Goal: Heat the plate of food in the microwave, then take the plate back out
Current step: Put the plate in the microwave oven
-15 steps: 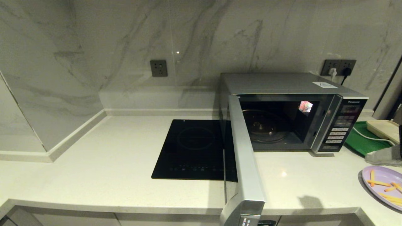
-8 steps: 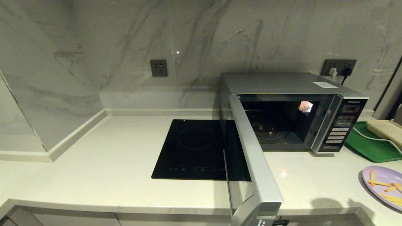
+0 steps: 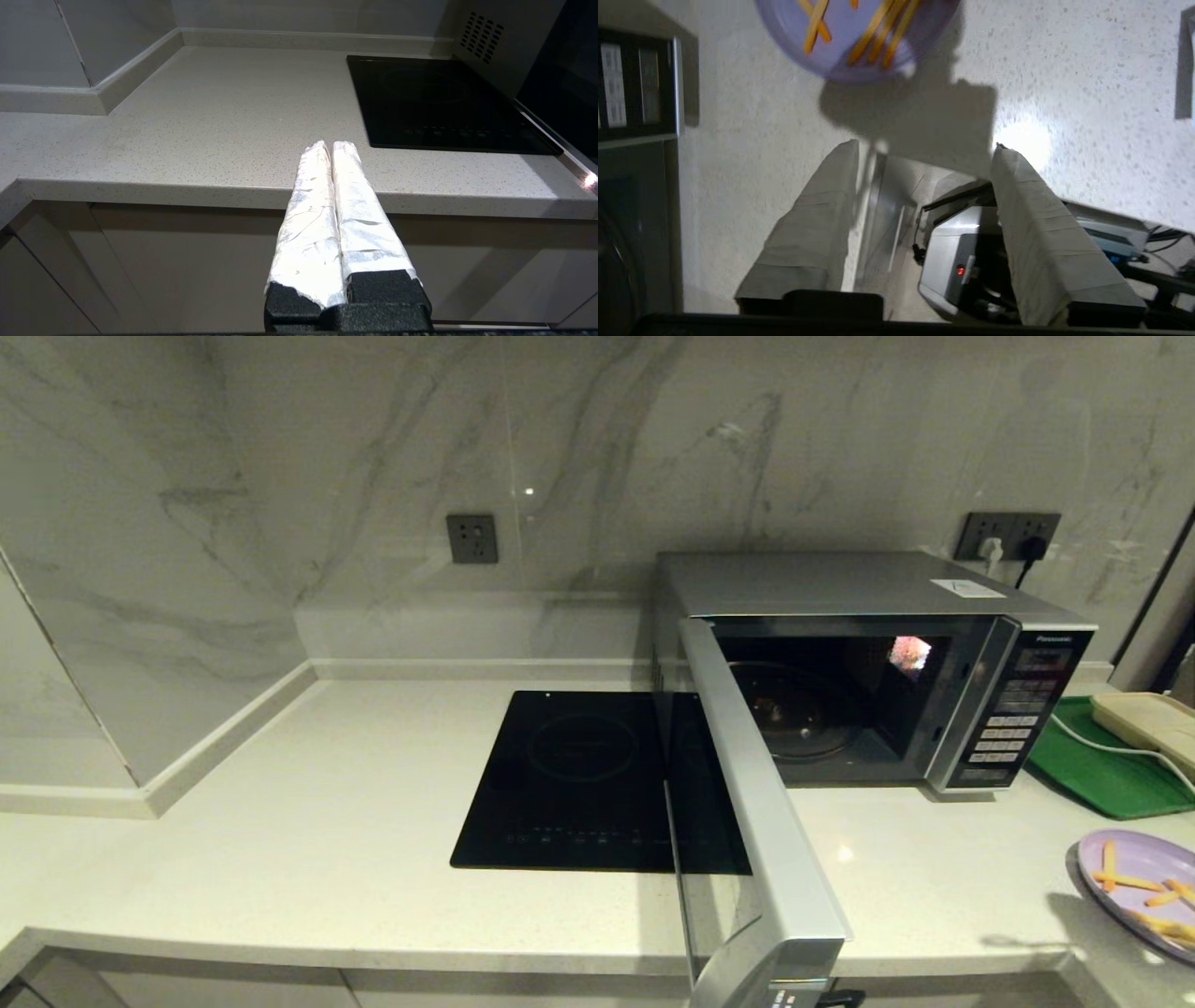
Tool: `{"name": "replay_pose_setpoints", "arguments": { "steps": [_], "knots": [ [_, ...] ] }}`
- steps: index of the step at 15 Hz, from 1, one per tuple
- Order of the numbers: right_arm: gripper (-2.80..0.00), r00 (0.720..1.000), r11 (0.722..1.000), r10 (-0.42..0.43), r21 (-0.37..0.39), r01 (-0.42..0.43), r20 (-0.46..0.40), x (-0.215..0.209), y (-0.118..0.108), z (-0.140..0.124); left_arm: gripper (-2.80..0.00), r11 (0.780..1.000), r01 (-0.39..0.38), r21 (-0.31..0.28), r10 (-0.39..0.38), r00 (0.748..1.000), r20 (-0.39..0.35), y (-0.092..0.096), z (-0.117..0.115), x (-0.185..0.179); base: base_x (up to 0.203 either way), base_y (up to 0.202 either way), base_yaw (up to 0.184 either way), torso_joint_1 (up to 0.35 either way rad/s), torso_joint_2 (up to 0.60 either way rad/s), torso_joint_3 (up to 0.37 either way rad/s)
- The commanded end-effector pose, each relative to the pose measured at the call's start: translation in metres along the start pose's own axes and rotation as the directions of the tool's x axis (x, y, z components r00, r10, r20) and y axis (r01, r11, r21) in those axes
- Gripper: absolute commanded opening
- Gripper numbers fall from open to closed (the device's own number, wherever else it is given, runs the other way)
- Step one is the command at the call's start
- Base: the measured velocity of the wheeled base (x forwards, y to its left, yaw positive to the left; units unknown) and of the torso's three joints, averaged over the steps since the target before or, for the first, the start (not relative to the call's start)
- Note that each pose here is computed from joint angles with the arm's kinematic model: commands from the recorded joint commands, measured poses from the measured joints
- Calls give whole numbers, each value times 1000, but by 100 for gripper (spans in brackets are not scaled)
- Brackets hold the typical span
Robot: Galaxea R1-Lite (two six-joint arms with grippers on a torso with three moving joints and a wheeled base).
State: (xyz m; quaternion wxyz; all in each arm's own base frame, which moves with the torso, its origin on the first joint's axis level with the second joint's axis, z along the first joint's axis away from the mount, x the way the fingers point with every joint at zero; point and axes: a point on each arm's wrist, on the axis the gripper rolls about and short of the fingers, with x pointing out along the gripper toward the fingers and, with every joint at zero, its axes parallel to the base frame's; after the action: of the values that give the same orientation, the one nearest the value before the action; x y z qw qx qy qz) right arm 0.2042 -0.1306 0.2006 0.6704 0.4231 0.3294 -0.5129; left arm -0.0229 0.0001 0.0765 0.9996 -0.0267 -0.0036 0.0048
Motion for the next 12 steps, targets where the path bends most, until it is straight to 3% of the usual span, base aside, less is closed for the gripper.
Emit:
{"name": "replay_pose_setpoints", "arguments": {
  "steps": [1,5,12],
  "knots": [
    [0,993,993,-82,75,89,-90,50,-12,31,-280,1000,-1,0,1,1000,1,0,0,0,0,0,0,0,0,0],
    [0,980,978,-123,148,146,-155,106,-36,70,-280,1000,-1,0,1,1000,1,0,0,0,0,0,0,0,0,0],
    [0,964,972,-163,134,193,-210,156,-37,75,-280,1000,-1,0,1,1000,1,0,0,0,0,0,0,0,0,0]
  ]
}}
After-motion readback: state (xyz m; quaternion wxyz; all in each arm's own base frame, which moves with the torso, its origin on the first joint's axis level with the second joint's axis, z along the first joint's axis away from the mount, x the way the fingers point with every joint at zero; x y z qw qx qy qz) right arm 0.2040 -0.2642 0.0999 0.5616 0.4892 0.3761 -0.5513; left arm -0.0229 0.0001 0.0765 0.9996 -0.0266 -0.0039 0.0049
